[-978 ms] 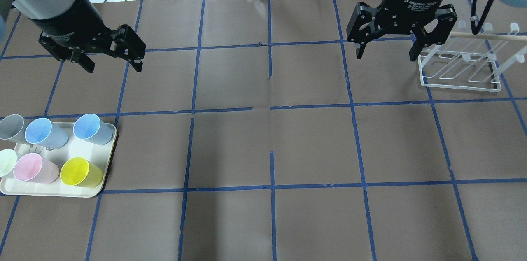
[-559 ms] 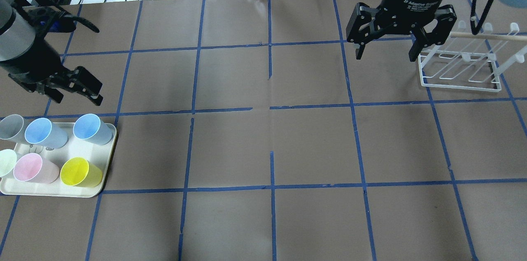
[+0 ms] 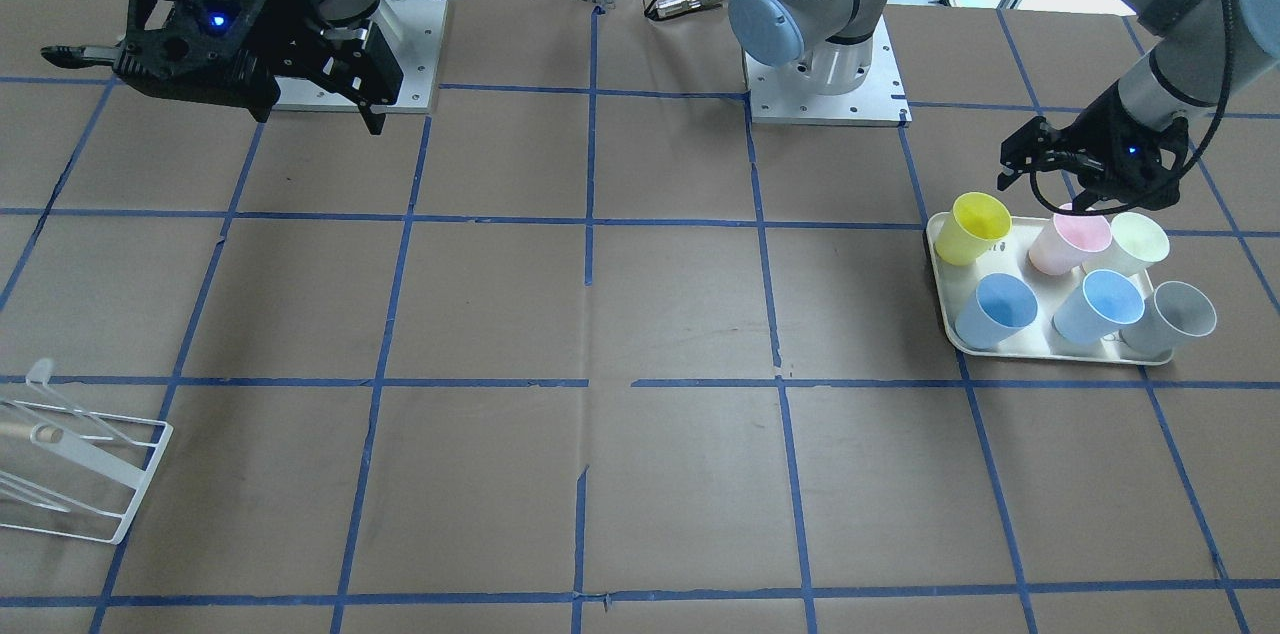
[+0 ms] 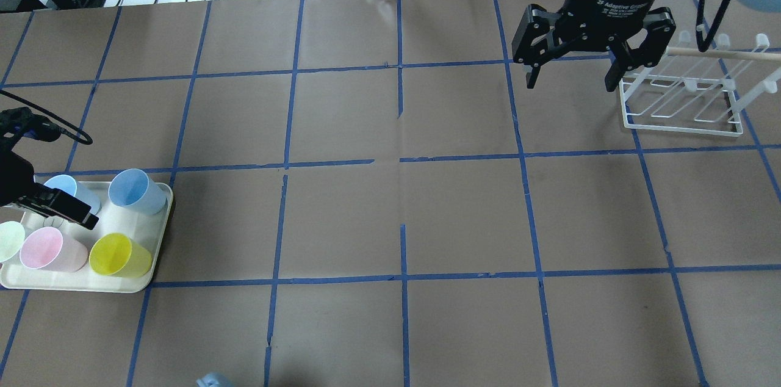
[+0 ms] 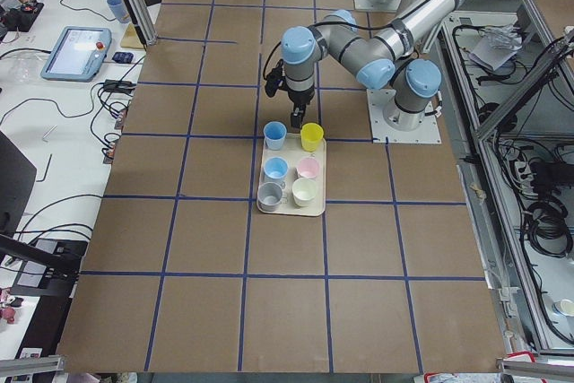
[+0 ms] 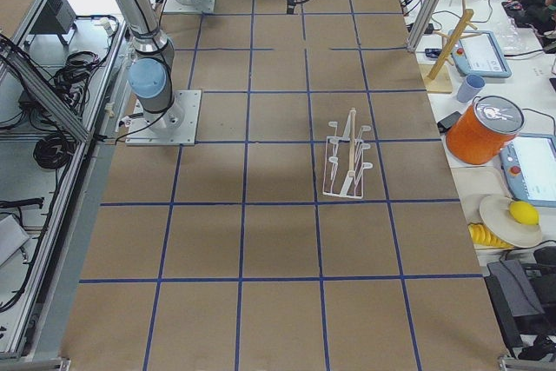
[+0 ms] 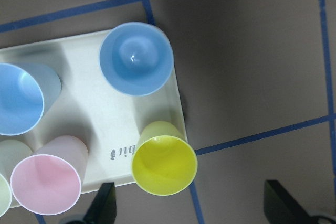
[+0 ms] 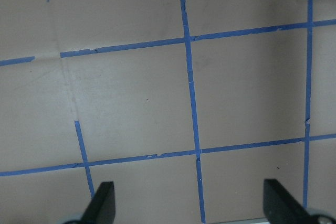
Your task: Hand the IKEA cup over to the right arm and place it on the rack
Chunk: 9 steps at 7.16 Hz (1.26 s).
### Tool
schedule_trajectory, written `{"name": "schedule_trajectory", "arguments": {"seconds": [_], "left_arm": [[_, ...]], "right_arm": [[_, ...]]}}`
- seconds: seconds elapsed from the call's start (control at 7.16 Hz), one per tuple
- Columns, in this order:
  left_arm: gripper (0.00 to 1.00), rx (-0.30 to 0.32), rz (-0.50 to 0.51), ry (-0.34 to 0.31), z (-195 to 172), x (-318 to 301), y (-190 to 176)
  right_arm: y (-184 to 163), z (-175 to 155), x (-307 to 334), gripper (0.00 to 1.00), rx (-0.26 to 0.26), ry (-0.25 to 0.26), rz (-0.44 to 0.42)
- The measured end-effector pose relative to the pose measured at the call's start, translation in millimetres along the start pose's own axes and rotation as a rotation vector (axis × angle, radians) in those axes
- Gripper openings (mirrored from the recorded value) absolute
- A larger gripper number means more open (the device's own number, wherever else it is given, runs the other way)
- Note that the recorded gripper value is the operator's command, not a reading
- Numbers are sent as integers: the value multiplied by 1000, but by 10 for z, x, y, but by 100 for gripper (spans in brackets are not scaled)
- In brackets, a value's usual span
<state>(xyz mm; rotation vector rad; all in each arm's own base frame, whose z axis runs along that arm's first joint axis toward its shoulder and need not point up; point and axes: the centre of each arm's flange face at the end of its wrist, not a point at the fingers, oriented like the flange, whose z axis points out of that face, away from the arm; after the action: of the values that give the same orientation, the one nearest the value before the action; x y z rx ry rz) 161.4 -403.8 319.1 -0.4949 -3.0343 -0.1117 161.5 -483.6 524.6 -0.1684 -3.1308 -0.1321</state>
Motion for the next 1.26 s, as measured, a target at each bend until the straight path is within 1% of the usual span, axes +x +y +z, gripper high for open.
{"name": "schedule_trajectory", "arguments": {"seconds": [0.14, 0.28, 0.56, 0.7, 0.84, 1.12, 1.26], "left_arm": [[100, 13, 47, -21, 192, -35, 58], [100, 15, 72, -23, 354, -44, 109], [100, 13, 85, -17, 582, -34, 155], [100, 12, 85, -15, 656, -36, 165], [100, 9, 84, -10, 714, -41, 167], [100, 3, 82, 0, 780, -47, 167], [100, 0, 81, 3, 804, -57, 162]], "right_arm": [[-1, 0, 4, 100, -1, 0, 1], [-2, 1, 8, 100, -1, -1, 2], [-6, 13, 5, 100, -6, -8, 2], [-9, 20, -13, 100, -11, -30, 2], [-13, 25, -42, 100, -17, -66, 2], [-30, 28, -88, 100, -30, -146, 5], [-62, 27, -61, 100, -40, -198, 21]]}}
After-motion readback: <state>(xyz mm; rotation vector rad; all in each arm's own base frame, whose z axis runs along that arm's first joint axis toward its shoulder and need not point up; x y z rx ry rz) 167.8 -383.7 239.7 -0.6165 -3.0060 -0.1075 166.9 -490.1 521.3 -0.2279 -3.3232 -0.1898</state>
